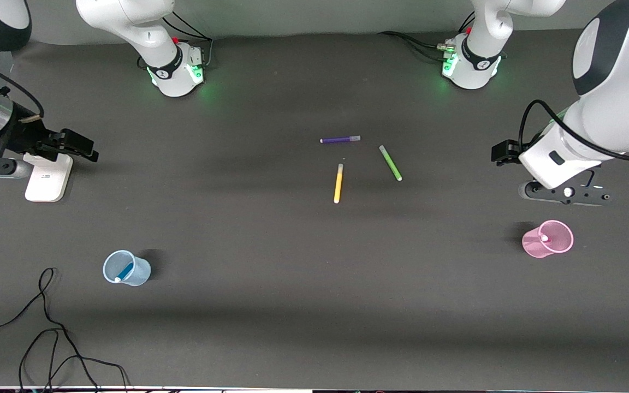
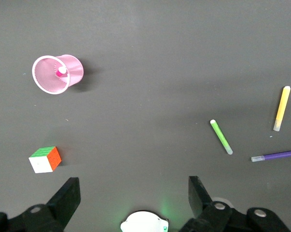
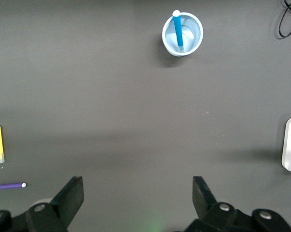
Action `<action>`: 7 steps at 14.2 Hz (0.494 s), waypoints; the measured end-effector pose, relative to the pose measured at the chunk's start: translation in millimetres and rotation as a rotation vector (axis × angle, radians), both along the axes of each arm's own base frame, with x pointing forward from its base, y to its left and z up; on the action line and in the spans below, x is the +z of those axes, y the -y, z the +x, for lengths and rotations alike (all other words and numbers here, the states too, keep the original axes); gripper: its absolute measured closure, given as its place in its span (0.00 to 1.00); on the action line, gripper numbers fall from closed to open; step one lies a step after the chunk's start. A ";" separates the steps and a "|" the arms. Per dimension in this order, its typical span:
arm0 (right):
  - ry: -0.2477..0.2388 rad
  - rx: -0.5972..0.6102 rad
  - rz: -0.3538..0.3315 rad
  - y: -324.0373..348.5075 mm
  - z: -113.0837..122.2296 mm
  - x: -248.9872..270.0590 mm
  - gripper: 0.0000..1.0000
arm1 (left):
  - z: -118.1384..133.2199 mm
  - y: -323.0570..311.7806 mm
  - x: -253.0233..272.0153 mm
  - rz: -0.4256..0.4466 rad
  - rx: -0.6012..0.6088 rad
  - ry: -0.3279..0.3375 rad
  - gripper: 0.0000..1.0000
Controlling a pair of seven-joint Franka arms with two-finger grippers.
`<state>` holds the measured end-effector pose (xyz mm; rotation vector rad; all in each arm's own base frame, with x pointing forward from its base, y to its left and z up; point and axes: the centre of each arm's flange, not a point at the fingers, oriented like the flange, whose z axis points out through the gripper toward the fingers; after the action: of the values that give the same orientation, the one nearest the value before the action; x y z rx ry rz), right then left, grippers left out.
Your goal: Place pink and blue markers in matching cups
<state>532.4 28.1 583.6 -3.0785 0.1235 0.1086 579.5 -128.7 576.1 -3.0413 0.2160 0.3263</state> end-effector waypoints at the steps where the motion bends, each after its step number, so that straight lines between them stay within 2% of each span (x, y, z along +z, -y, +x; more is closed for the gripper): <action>1: 0.000 0.002 0.000 -0.9 -0.1 0.0 0.00 | -0.5 -5.6 4.7 -0.008 -0.001 0.011 0.00; 7: -0.001 -0.007 -0.001 3.8 0.1 -0.2 0.00 | -25.0 -13.8 42.5 0.001 -0.018 0.126 0.00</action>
<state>532.6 24.4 583.4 -3.0790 0.1337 0.1095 554.5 -114.9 618.6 -3.0430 0.2350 0.1325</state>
